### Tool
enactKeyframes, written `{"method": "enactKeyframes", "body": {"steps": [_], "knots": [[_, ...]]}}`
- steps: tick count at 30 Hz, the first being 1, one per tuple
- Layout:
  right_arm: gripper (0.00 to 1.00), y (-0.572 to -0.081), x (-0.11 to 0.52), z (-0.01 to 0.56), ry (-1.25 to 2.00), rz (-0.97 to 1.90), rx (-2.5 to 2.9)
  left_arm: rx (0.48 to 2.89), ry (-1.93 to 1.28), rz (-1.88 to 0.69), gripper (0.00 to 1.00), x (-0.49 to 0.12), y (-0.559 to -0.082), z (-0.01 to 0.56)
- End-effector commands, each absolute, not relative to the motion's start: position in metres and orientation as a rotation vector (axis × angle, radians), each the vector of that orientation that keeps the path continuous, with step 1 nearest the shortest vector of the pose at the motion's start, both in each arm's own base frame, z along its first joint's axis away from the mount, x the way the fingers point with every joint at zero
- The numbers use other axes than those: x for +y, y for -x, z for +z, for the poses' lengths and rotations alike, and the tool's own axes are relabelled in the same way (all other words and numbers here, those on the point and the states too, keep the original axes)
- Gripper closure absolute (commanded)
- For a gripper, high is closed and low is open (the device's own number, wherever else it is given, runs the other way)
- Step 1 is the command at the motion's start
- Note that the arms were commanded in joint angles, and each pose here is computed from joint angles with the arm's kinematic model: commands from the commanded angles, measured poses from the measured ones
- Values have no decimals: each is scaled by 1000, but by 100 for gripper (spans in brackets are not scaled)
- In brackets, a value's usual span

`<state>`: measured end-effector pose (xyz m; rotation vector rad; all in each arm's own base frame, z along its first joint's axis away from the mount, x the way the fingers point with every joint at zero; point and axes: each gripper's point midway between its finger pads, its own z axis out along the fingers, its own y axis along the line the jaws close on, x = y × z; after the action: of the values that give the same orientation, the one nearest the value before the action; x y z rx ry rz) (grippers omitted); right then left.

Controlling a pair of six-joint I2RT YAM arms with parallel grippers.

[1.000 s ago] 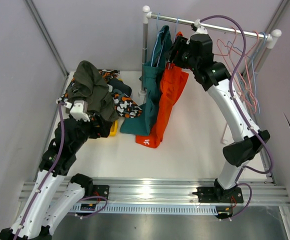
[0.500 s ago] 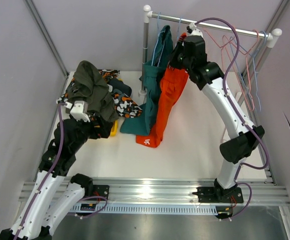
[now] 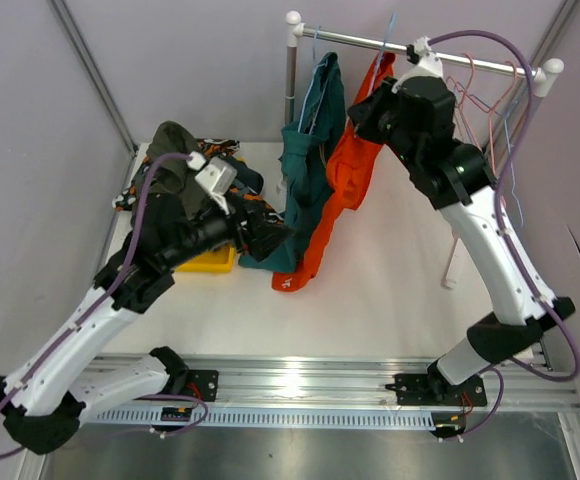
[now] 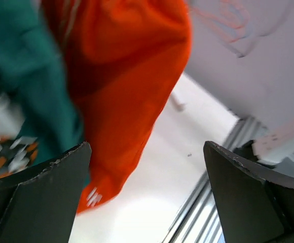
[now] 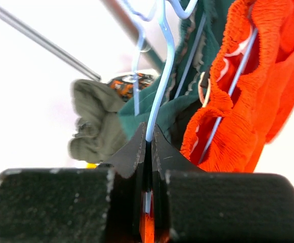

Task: Remove the shorts from the hanger

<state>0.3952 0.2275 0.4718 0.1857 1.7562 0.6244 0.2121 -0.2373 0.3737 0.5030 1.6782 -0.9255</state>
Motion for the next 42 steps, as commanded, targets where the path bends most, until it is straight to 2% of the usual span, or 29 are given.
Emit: {"method": "enactKeyframes", "body": {"steps": [1, 3, 8, 14, 16, 20, 22, 23, 24, 25, 26, 30, 34, 37, 40, 42], "knots": [[100, -367, 210, 532, -248, 687, 1560, 1559, -642, -1050, 1, -285, -210, 402], [100, -363, 212, 525, -254, 691, 1579, 1510, -673, -1093, 1, -304, -209, 411], [100, -358, 219, 515, -269, 724, 1587, 1538, -736, -1156, 1, -348, -215, 387], [100, -357, 218, 511, -276, 716, 1591, 1547, -769, -1194, 2, -372, -210, 368], [100, -357, 218, 510, -275, 714, 1594, 1550, -752, -1182, 9, -372, -213, 366], [100, -355, 215, 512, -279, 711, 1592, 1572, -729, -1137, 31, -376, -225, 360], [100, -354, 212, 513, -283, 702, 1587, 1594, -721, -1108, 55, -379, -233, 355], [100, -353, 212, 513, -282, 699, 1587, 1613, -722, -1097, 63, -380, -236, 351], [100, -353, 209, 514, -283, 689, 1584, 1619, -720, -1094, 83, -382, -238, 349], [100, -353, 208, 514, -283, 682, 1583, 1661, -724, -1079, 96, -383, -240, 339], [100, -352, 207, 515, -283, 678, 1581, 1671, -727, -1078, 100, -384, -238, 335], [100, -357, 201, 520, -293, 641, 1575, 1676, -734, -1054, 100, -379, -221, 328], [100, -367, 189, 526, -305, 615, 1571, 1702, -749, -1079, 100, -365, -179, 305], [100, -376, 177, 533, -321, 596, 1559, 1712, -786, -1125, 100, -356, -131, 288], [100, -385, 169, 533, -330, 575, 1566, 1740, -768, -1112, 100, -346, -112, 272], [100, -385, 170, 528, -334, 582, 1587, 1762, -727, -1088, 100, -341, -115, 266]]}}
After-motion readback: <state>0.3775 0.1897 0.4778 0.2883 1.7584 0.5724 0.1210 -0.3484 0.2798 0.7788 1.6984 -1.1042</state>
